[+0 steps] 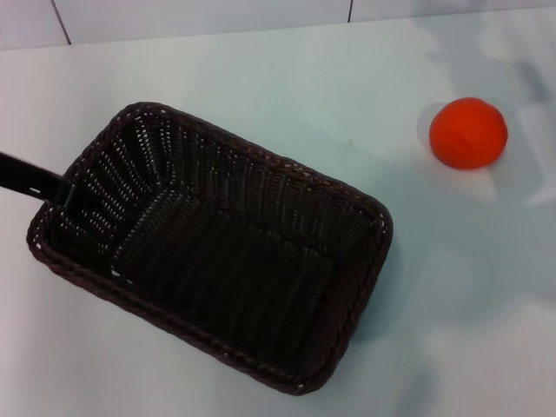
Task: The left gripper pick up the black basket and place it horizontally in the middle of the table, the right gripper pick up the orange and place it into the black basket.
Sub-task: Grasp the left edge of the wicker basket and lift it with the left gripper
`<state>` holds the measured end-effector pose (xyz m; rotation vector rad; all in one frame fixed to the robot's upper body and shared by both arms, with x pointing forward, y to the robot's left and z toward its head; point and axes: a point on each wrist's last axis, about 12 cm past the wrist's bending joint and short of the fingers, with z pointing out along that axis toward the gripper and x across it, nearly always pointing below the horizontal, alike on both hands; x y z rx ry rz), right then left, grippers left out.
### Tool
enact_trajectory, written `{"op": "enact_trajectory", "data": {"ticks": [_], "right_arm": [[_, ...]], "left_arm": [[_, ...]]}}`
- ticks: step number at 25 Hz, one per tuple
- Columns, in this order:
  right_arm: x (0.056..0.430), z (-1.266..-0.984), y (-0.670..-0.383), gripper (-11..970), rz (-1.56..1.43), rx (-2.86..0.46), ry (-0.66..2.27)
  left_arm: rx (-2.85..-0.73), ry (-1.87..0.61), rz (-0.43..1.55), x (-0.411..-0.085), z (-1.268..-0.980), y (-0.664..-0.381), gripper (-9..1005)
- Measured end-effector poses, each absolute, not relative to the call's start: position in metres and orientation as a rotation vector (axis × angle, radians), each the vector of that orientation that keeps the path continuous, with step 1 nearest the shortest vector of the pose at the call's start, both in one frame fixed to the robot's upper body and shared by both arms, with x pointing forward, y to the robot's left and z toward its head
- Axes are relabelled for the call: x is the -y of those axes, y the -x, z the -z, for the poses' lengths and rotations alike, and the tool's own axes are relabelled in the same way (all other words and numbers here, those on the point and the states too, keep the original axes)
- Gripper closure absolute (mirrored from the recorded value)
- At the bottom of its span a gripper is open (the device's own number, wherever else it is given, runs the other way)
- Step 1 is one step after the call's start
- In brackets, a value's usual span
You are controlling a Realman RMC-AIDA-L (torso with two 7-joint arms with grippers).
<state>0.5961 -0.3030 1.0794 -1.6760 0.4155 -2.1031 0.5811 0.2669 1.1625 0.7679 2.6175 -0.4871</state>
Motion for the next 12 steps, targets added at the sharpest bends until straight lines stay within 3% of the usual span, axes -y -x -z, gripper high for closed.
{"op": "enact_trajectory", "data": {"ticks": [12], "right_arm": [[0.305,-1.078,-0.595,90,2.108,-0.423,1.68]], "left_arm": [[-2.477,-0.369,0.858,-0.305,-1.17,-0.559,857]]}}
